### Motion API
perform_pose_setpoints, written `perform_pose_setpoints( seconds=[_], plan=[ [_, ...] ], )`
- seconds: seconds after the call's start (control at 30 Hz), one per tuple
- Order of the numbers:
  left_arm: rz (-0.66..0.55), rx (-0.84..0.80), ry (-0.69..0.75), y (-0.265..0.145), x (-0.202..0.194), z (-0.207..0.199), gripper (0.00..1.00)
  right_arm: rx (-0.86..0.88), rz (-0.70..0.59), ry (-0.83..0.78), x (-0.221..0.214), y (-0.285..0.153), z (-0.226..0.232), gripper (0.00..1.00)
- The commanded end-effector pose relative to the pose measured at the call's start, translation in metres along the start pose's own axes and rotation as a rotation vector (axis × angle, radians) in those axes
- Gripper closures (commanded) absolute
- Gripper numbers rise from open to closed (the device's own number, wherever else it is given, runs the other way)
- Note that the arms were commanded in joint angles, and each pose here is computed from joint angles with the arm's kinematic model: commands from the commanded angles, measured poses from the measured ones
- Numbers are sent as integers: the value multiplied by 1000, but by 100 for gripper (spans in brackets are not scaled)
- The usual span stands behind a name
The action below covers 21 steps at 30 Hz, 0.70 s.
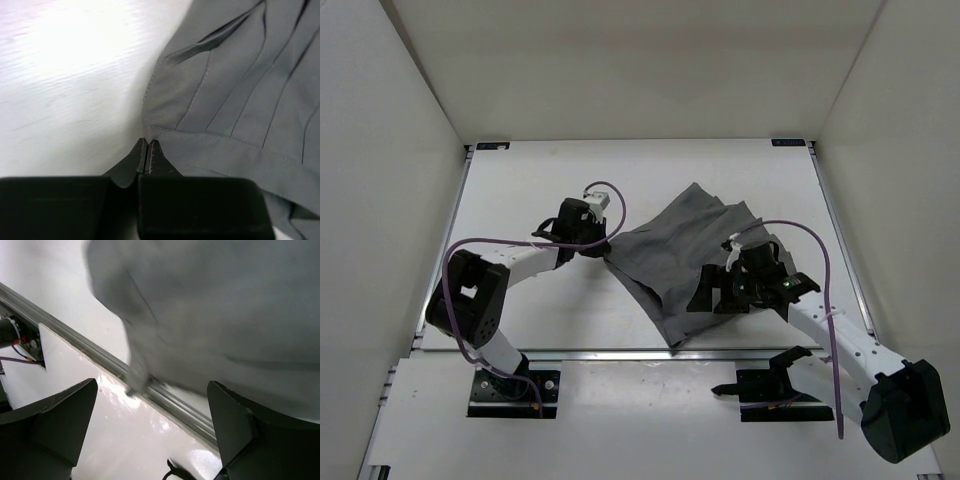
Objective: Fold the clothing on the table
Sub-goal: Move the skirt to the center of the board
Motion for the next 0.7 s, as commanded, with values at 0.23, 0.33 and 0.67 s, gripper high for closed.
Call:
perform_pose_setpoints(
  seconds=[0.23, 0.33, 0.67],
  plan=[
    [0, 85, -48, -1, -5, 17, 100, 13, 107, 156, -45, 22, -5, 16],
    [27, 70, -20, 1, -14, 6, 100, 8, 123, 168, -44, 29, -5, 17],
    [30, 60, -57, -11, -29, 12, 100, -83, 56, 165, -12, 36, -22, 54]
  ],
)
Point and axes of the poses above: each gripper's point midway between its finger pads, its own y axis out along the fingers, its own z axis along the line the jaws close on, x = y × z, the point moved 6 cm from there along -y, back along the fingers, and after that the axes turned 3 degrees about y, right-handed, at the moved point
